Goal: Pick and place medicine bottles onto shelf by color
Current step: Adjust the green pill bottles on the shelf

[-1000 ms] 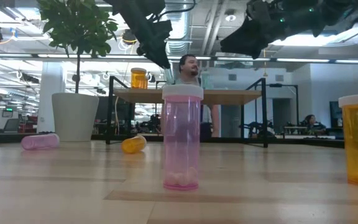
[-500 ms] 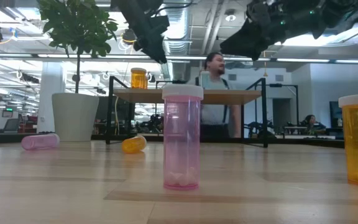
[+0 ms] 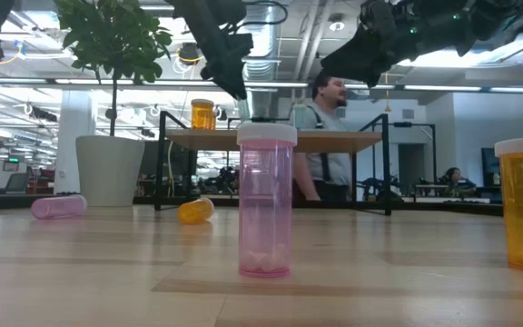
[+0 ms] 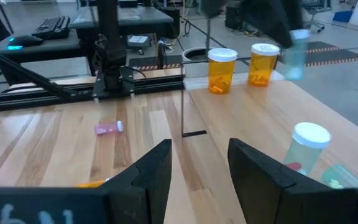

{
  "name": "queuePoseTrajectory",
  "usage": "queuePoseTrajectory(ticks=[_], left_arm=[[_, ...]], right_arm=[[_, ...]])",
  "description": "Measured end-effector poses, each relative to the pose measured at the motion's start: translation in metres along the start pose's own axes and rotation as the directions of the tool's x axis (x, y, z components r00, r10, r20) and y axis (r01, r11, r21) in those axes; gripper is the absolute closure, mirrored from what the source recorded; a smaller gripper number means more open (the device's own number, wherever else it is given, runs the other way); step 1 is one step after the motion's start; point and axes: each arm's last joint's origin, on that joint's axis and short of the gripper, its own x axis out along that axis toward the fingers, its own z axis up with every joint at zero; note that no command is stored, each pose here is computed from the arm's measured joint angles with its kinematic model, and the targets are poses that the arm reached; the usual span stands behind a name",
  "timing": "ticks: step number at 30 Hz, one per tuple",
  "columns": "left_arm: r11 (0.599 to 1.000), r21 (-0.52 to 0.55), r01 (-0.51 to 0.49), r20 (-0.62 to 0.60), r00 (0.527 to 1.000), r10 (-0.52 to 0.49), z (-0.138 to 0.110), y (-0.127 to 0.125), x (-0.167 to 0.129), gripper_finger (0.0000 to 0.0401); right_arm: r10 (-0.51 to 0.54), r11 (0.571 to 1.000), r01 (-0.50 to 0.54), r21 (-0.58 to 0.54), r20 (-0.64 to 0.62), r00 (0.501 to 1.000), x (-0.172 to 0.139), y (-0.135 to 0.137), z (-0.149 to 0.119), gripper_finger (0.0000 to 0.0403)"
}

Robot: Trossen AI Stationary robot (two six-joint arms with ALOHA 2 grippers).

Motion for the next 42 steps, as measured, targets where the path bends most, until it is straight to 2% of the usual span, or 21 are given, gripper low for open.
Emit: queuePoseTrajectory(ticks=[11, 18, 42], left_arm=[[1.000, -0.003, 0.013, -0.117, 0.993, -0.013, -0.008, 0.002, 0.020, 0.0280], [1.000, -0.010, 0.017, -0.147, 0.989, -0.018, -0.011, 0.004, 0.029, 0.0280], [0.999, -0.048, 0.013, -0.144, 0.989, -0.020, -0.011, 0.005, 0.029, 0.0272]], right_arm=[[0.002, 1.000, -0.002, -0.004, -0.002, 1.000, 0.000, 0.000, 0.000, 0.0223], [0.002, 1.000, -0.002, -0.005, -0.002, 1.000, 0.000, 0.000, 0.000, 0.0223], [0.001, 1.000, -0.001, -0.002, -0.003, 1.000, 0.000, 0.000, 0.000, 0.0223]])
